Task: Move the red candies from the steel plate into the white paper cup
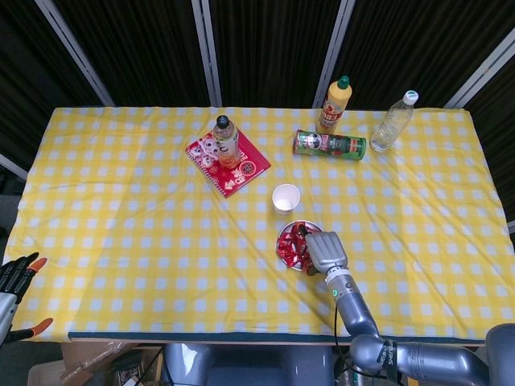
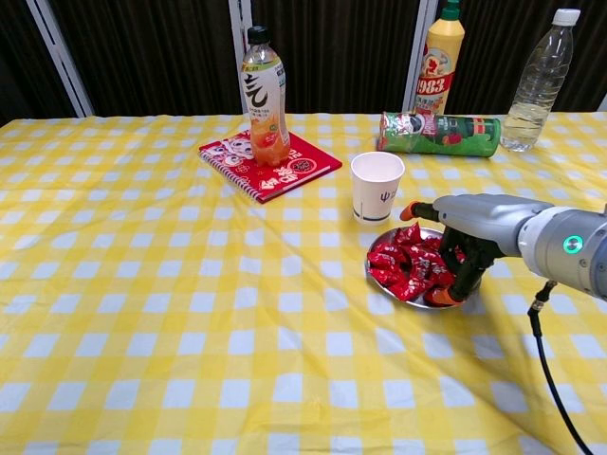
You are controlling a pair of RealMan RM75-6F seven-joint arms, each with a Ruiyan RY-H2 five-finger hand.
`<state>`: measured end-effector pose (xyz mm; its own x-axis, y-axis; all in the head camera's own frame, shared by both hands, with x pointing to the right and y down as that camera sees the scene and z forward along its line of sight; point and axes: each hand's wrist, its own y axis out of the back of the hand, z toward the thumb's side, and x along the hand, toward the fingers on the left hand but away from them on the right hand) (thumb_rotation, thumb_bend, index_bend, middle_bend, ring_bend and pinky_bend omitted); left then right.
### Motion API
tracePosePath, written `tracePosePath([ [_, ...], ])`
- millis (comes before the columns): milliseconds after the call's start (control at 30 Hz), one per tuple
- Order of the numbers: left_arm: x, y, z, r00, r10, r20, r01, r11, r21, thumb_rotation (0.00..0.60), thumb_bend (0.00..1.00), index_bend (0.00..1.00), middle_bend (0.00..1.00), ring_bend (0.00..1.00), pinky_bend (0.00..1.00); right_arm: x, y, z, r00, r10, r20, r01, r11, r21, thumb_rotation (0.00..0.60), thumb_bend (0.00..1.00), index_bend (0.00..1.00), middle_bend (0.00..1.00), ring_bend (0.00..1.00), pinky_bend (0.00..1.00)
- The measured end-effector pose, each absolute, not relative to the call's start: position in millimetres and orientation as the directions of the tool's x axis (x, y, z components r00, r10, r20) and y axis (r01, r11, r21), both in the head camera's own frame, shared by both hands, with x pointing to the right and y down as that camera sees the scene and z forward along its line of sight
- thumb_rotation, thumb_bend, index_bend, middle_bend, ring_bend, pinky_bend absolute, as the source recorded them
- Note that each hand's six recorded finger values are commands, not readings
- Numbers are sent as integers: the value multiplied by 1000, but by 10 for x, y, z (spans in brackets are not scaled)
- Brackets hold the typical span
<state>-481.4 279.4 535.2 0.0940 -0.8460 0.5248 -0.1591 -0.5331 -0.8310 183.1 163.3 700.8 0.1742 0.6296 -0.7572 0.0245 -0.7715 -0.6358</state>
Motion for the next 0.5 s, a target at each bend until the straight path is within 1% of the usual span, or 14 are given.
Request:
tracePosePath([
  [233,-4830,2799,5357,91,-843,530,-163,-537,-827,600,66,0,0,0,0,1790,1566,7046,164,621,-767,7,-778,-628,600,292,82,764,836,1000],
  [400,-4827,2799,5360,93,-841,533,-166,-541,-825,600,66,0,0,0,0,1773,1554,7081,157,614,-774,-10,-782,-623,600,293,189,764,836,1000],
  [500,-4816,2793,5358,94,-841,533,-167,-541,-824,600,66,0,0,0,0,1773,1556,7109,150,609,-779,-20,-786,-618,600,292,206,764,836,1000],
])
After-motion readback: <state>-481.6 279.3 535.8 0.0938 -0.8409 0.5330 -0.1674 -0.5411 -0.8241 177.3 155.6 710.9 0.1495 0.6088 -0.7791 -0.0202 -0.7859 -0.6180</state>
